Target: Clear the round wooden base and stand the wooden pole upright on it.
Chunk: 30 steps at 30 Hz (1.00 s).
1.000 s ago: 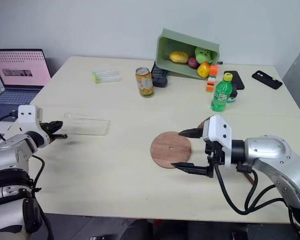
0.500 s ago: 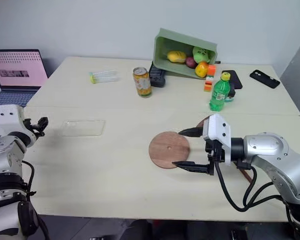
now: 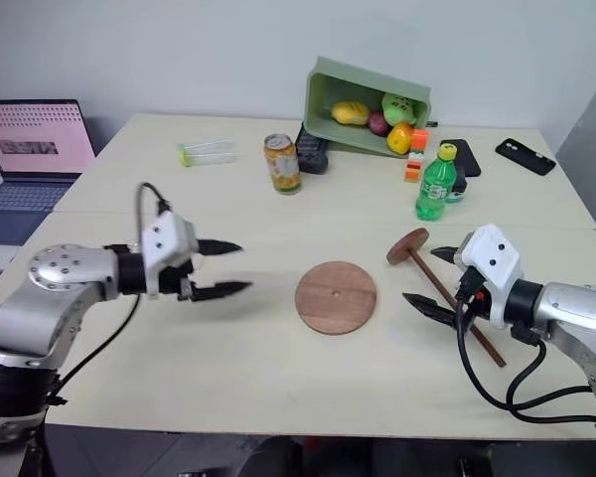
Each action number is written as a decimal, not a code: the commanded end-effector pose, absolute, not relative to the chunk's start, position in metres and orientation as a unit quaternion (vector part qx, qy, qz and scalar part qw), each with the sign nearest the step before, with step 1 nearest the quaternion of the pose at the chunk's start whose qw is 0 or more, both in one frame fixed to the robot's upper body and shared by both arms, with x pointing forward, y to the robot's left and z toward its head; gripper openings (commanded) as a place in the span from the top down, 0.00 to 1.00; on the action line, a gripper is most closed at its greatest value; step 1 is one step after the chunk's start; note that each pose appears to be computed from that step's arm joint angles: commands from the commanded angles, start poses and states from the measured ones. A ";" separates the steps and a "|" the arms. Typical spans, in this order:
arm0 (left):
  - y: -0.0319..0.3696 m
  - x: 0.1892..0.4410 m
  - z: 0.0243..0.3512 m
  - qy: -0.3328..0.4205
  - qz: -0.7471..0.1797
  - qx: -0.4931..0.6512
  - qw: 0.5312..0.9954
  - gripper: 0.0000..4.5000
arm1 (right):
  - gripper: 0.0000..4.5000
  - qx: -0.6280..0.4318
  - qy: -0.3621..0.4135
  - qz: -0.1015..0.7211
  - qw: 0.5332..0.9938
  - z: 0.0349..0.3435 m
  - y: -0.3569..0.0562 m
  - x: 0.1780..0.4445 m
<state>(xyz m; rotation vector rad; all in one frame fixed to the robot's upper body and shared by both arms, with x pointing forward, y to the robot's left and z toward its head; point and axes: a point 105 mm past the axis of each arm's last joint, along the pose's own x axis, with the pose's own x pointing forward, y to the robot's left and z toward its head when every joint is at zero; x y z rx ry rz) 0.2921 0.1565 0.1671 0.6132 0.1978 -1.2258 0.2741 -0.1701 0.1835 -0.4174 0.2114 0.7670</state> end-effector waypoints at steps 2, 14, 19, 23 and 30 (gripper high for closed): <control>0.132 0.274 0.176 0.057 -0.632 0.342 0.693 0.23 | 0.00 -0.147 0.148 0.312 0.927 0.175 -0.172 0.293; 0.106 0.278 0.164 0.008 -0.656 0.376 0.654 0.23 | 0.00 -0.142 0.350 0.266 0.887 0.134 -0.181 0.334; 0.103 0.277 0.156 0.004 -0.655 0.383 0.652 0.23 | 0.12 -0.147 0.386 0.260 0.873 0.130 -0.186 0.351; 0.102 0.276 0.155 0.002 -0.655 0.383 0.651 0.23 | 0.31 -0.142 0.396 0.262 0.868 0.131 -0.187 0.356; 0.101 0.277 0.153 0.002 -0.657 0.384 0.648 0.23 | 0.71 -0.121 0.403 0.263 0.868 0.136 -0.187 0.358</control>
